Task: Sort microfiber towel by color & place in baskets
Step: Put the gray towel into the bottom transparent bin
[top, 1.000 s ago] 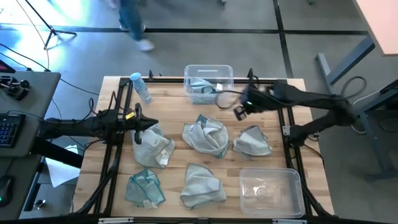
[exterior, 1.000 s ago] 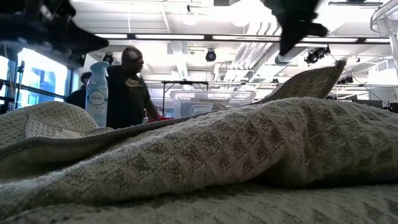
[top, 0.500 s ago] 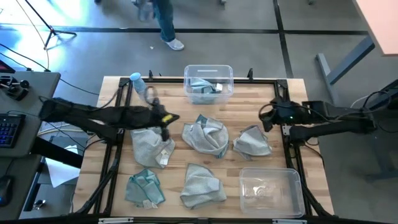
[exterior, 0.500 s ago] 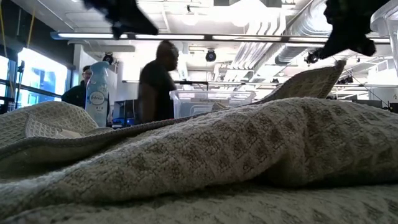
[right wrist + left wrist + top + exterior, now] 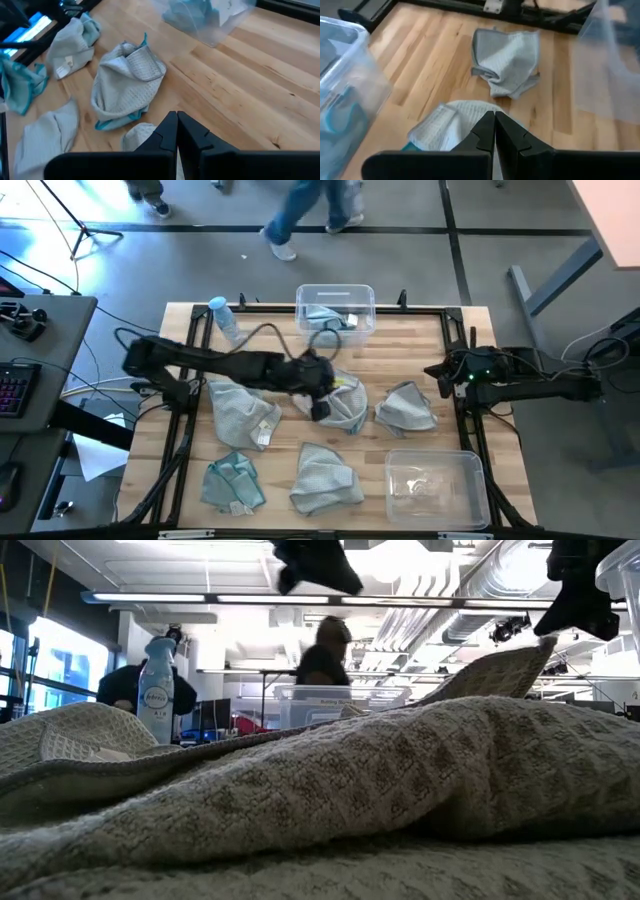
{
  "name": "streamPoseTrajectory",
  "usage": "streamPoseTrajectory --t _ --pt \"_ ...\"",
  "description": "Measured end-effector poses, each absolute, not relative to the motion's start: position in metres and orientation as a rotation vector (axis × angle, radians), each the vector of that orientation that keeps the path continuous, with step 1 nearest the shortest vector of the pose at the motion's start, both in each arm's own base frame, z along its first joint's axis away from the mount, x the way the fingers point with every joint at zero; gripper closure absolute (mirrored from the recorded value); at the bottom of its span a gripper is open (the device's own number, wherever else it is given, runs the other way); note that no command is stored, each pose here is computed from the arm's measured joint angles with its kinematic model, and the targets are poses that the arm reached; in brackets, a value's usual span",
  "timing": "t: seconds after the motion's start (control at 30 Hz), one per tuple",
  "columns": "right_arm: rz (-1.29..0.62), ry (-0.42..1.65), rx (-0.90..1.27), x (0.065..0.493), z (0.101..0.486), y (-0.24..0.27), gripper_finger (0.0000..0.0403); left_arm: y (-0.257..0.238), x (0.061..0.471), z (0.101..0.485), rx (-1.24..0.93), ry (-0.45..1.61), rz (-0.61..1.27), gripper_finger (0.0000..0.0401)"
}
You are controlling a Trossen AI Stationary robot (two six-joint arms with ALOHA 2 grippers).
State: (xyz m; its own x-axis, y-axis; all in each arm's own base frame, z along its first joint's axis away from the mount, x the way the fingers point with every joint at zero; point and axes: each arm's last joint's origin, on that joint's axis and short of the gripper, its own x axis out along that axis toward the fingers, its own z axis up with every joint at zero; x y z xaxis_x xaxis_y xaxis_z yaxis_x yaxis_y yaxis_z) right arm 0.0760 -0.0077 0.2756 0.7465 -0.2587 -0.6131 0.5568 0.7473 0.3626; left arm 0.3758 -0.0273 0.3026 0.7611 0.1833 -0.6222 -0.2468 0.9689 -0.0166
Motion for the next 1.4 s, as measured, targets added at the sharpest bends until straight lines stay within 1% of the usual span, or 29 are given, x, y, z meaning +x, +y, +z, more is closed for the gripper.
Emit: streamPoseTrajectory --t 0.07,0.17,0.27,0.43,0.53,0.6,0.73,0.93,1.17,1.3,1.4 --pt "-0.454 0.577 0.545 0.076 0.276 -0.007 0.0403 -0.025 0.388 0.296 -0.107 0.675 0.264 0.0394" --pt "-0.422 0.591 0.529 0.076 0.275 -0.007 0.0403 -0.02 0.4 0.285 -0.183 0.687 0.316 0.0371" --pt "-0.39 0.606 0.53 0.076 0.275 -0.006 0.0403 -0.014 0.406 0.273 -0.256 0.712 0.349 0.0335" --pt "-0.379 0.613 0.534 0.076 0.275 -0.005 0.0403 -0.005 0.409 0.257 -0.324 0.773 0.409 0.0263" --pt "-0.38 0.616 0.533 0.076 0.275 -0.005 0.0403 -0.001 0.407 0.251 -0.416 0.801 0.477 0.0239" --pt "-0.375 0.619 0.518 0.076 0.275 -0.005 0.0403 0.0 0.404 0.248 -0.456 0.824 0.526 0.0235" --pt "-0.366 0.624 0.491 0.076 0.275 -0.005 0.0403 0.0 0.4 0.246 -0.442 0.847 0.579 0.0237" --pt "-0.376 0.621 0.478 0.076 0.275 -0.006 0.0403 -0.002 0.402 0.241 -0.497 0.835 0.617 0.0242" --pt "-0.375 0.622 0.47 0.076 0.275 -0.006 0.0403 -0.015 0.415 0.21 -0.405 0.908 0.573 0.0242" --pt "-0.375 0.623 0.47 0.076 0.275 -0.006 0.0403 -0.023 0.421 0.198 -0.375 0.92 0.546 0.0242" --pt "-0.375 0.623 0.47 0.076 0.275 -0.006 0.0403 -0.024 0.421 0.187 -0.332 0.969 0.541 0.0243"
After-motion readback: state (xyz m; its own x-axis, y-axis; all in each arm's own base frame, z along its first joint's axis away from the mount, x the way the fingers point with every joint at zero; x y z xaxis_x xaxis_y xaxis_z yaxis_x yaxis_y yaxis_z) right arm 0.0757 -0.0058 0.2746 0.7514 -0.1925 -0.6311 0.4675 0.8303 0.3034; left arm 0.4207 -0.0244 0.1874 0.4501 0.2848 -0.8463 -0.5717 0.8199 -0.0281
